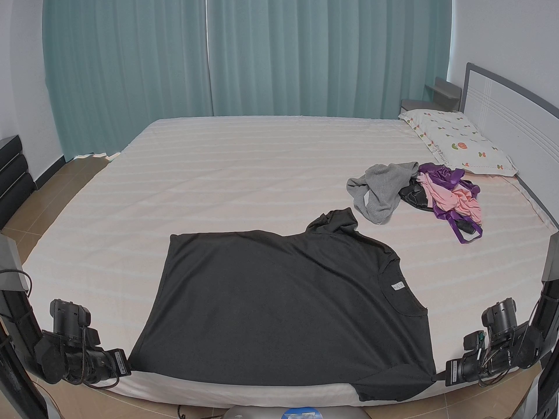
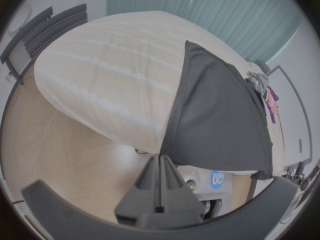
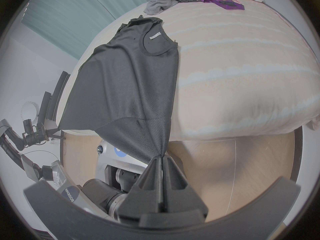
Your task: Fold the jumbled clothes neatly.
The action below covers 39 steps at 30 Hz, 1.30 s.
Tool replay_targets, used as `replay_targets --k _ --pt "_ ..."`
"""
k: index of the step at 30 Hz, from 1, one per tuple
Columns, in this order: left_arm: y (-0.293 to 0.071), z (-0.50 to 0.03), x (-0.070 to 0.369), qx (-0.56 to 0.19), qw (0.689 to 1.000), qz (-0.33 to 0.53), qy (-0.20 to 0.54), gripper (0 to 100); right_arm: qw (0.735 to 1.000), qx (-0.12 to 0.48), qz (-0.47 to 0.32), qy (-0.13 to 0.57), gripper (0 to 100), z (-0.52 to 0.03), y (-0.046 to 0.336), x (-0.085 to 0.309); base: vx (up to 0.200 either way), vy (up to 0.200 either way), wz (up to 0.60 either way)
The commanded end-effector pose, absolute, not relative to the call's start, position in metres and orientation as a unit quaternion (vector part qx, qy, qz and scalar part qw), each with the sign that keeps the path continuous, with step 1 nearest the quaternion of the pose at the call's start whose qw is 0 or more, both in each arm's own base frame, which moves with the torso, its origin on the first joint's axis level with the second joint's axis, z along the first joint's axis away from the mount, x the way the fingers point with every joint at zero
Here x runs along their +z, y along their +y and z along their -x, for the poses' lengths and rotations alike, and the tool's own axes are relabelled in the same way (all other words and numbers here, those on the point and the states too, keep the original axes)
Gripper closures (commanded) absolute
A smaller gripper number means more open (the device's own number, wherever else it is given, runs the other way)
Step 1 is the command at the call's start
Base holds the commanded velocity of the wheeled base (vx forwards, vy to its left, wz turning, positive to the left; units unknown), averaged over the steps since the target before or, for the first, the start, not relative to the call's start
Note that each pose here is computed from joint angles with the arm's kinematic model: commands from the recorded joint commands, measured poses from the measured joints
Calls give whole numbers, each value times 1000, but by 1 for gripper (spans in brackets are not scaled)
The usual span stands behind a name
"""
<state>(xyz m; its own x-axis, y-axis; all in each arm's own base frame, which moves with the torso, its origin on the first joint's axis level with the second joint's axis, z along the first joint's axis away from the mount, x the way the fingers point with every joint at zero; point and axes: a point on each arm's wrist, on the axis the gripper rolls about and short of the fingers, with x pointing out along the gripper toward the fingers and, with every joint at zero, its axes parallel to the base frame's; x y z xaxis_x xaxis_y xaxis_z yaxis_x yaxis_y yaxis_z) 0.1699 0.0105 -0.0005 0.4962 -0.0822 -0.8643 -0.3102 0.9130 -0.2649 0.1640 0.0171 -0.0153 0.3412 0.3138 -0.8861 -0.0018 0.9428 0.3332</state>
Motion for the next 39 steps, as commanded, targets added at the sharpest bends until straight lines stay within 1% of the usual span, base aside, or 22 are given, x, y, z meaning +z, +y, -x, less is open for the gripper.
replay_targets --k 1,2,3,5,8,9,16,17,19,24,30,39 --pt "10 -169 -7 70 831 199 514 100 799 92 -136 579 100 -164 17 -26 0 0 0" --pt "10 -169 -8 69 830 200 516 0 799 90 -135 580 100 -164 17 -28 0 0 0" --pt "9 -168 -9 68 828 200 520 0 800 90 -133 578 0 -167 17 -32 0 0 0" --pt "9 -168 -10 68 826 201 523 0 804 91 -135 572 0 -169 17 -34 0 0 0" --pt "9 -169 -12 67 823 204 527 0 822 90 -142 543 0 -177 16 -35 0 0 0" --pt "9 -169 -13 68 822 204 527 0 824 91 -142 541 0 -178 16 -34 0 0 0" --pt "11 -178 -7 67 836 213 501 0 867 84 -182 455 0 -189 15 -9 0 0 0" --pt "11 -180 -5 70 840 224 490 0 877 83 -192 433 0 -192 15 -3 0 0 0" --pt "11 -184 -1 75 843 243 473 0 886 84 -196 412 0 -196 15 2 0 0 0" --pt "12 -189 1 62 848 266 454 0 895 87 -196 391 0 -200 15 6 0 0 0" --pt "17 -192 0 73 841 296 447 0 907 92 -196 361 0 -207 14 9 0 0 0" --pt "17 -192 1 61 838 309 447 0 910 100 -195 351 0 -214 16 10 0 200 0"
